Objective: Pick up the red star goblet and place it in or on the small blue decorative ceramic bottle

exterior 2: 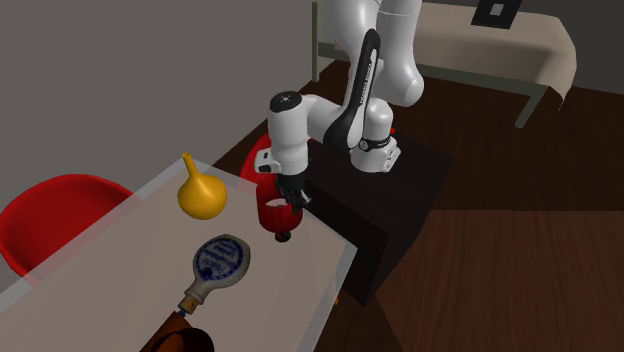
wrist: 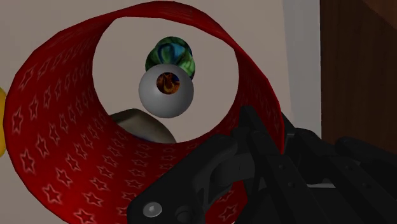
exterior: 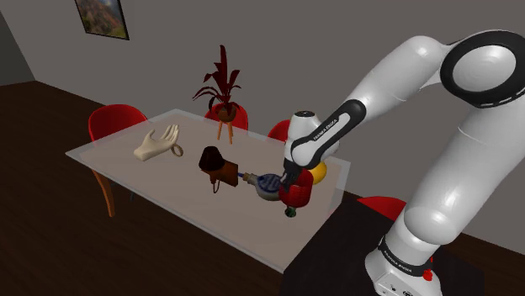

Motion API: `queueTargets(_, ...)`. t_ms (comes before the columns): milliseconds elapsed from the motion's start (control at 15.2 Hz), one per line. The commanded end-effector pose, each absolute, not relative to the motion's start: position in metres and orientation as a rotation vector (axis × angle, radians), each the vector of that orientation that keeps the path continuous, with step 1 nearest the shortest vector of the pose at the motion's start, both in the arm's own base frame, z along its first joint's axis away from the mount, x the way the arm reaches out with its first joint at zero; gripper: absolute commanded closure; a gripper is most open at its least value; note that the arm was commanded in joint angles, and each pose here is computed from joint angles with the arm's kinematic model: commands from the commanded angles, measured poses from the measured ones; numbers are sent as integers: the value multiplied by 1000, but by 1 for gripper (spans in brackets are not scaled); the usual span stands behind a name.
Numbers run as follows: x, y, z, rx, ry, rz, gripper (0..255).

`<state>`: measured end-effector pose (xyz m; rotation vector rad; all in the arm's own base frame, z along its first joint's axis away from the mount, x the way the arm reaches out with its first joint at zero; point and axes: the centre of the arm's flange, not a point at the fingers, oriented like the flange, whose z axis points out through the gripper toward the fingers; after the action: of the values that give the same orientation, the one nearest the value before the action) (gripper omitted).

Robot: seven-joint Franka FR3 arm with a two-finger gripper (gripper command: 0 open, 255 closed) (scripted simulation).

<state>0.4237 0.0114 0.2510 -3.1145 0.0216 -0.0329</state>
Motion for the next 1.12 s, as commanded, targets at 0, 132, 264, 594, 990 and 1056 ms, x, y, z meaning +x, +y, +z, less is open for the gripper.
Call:
queueTargets(0, 424, 12, 262, -3114, 22, -33, 255)
queueTargets(132, 424, 12, 272, -3114, 22, -33, 255)
queueTargets(264, 424, 12, 283, -3114, 22, -33, 255)
queueTargets(594, 424, 12, 309, -3114, 22, -33, 255)
queueTargets(990, 424, 12, 341, -3114, 22, -33, 255)
queueTargets(1056, 424, 12, 346, -3114, 22, -33, 255)
